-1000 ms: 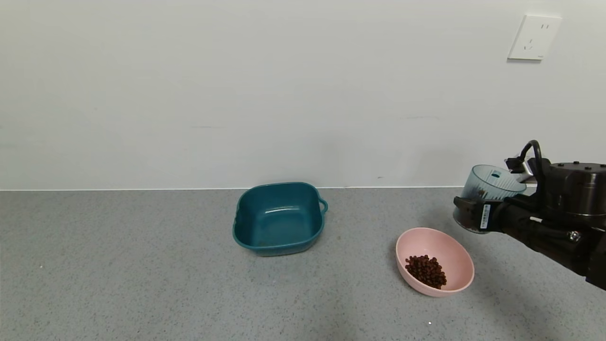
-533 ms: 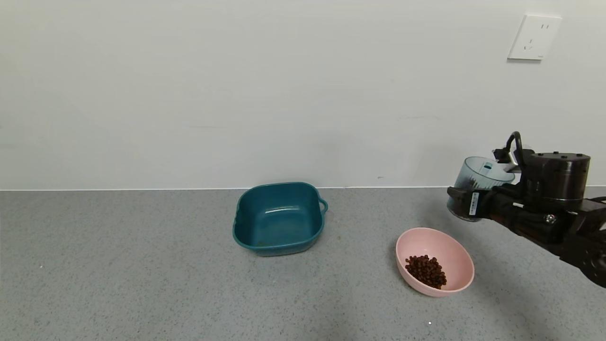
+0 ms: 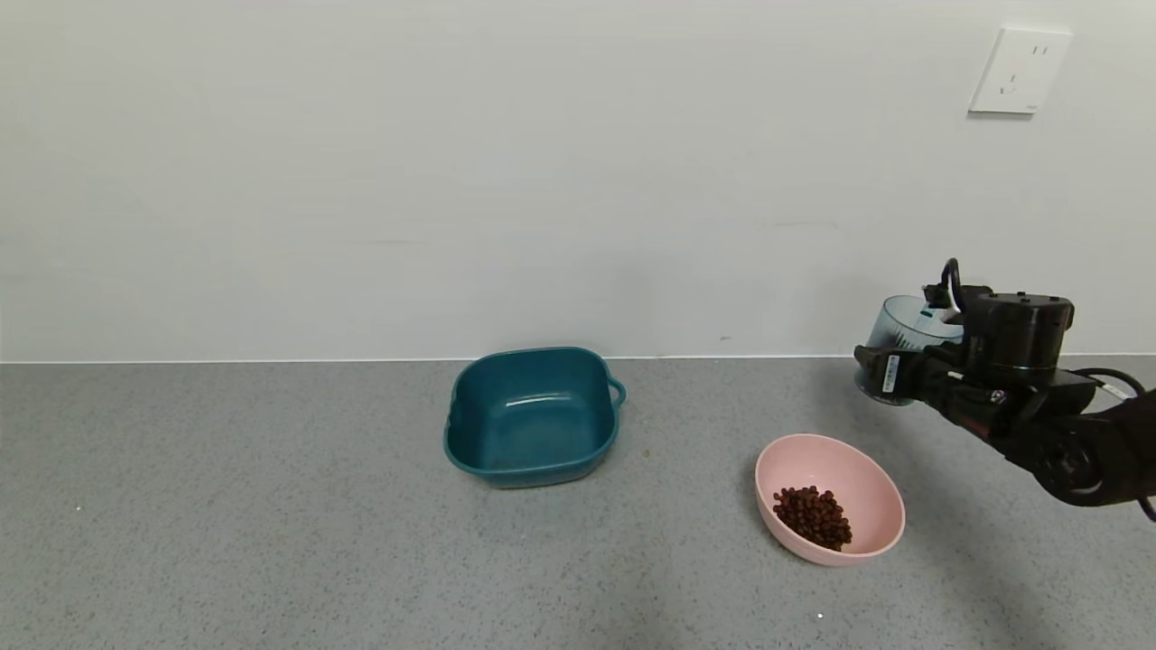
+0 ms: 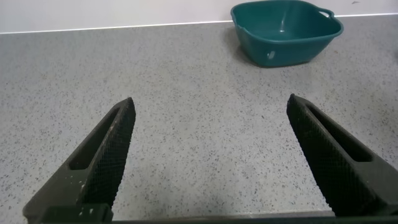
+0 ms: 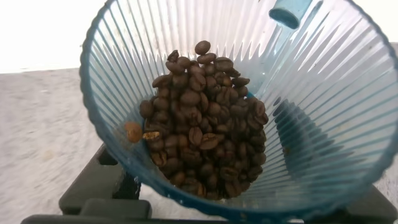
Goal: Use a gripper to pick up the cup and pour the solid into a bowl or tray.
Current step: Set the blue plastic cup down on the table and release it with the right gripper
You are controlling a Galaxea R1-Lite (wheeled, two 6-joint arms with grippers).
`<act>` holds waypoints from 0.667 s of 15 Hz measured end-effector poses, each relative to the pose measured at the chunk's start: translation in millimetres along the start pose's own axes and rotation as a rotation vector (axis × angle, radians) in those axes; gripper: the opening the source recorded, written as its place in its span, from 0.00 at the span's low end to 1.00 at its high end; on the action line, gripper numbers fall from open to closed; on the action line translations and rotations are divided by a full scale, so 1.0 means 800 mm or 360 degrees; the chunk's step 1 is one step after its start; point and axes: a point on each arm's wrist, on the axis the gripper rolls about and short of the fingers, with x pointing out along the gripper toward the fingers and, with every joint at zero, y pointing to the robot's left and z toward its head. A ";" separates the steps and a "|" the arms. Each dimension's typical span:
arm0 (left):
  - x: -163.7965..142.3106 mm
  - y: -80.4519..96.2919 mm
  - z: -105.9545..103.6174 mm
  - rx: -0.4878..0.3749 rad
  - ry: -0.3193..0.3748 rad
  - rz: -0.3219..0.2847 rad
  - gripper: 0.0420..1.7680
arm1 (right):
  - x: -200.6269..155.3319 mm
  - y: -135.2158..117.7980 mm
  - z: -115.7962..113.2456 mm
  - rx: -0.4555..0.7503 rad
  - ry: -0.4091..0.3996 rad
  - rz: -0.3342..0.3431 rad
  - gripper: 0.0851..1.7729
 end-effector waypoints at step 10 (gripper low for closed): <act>0.000 0.000 0.000 0.0000 0.0000 0.0000 0.99 | 0.055 -0.049 -0.048 -0.0018 0.0078 -0.0154 0.75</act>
